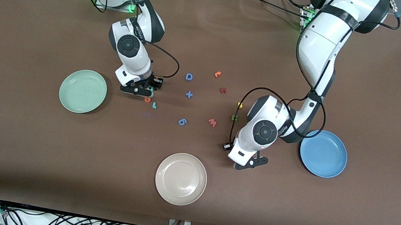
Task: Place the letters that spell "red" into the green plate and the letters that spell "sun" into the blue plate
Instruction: 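Grasp the yellow u with the left gripper while the right gripper grasps teal, then release the letters onto the blue and green plates with both grippers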
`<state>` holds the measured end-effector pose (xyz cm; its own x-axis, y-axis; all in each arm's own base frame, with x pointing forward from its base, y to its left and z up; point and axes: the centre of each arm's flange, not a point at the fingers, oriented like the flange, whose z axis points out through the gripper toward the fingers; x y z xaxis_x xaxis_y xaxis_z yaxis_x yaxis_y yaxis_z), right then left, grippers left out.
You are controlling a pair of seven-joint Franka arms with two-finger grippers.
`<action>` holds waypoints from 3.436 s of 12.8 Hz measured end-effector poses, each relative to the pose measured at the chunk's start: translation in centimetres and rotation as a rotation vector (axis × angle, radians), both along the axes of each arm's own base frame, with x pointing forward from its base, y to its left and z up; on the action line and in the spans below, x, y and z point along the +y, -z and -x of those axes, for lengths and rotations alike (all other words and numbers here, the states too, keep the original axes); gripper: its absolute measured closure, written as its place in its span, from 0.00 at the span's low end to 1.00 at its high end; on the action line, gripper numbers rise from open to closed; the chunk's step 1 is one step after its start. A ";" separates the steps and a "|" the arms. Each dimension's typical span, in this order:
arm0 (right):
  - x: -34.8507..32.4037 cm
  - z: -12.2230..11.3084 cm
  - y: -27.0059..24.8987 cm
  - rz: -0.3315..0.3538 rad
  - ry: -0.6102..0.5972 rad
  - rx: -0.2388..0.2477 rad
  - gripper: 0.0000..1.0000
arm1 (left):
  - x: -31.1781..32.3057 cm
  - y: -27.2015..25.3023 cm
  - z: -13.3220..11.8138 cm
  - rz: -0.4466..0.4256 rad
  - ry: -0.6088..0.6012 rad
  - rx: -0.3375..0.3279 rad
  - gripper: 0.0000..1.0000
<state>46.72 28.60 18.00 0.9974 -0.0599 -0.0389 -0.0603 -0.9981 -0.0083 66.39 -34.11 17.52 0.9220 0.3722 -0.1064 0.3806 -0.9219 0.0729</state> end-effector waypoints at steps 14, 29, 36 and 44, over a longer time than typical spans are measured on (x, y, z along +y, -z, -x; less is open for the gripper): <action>0.0 -0.4 0.4 -0.010 -0.004 -0.028 0.72 | 28.1 -8.4 -4.8 -0.026 0.244 0.239 0.74; -25.6 -9.7 -10.5 0.154 -0.005 0.178 0.72 | 31.1 -6.3 -4.1 -0.033 0.408 0.274 0.00; -29.7 -5.8 -3.9 0.115 0.010 0.197 0.72 | 20.0 -7.7 -3.4 0.083 0.370 0.233 0.00; -29.2 -5.9 -2.1 0.127 0.002 0.171 0.37 | 4.4 -5.0 5.2 0.032 0.209 0.102 0.00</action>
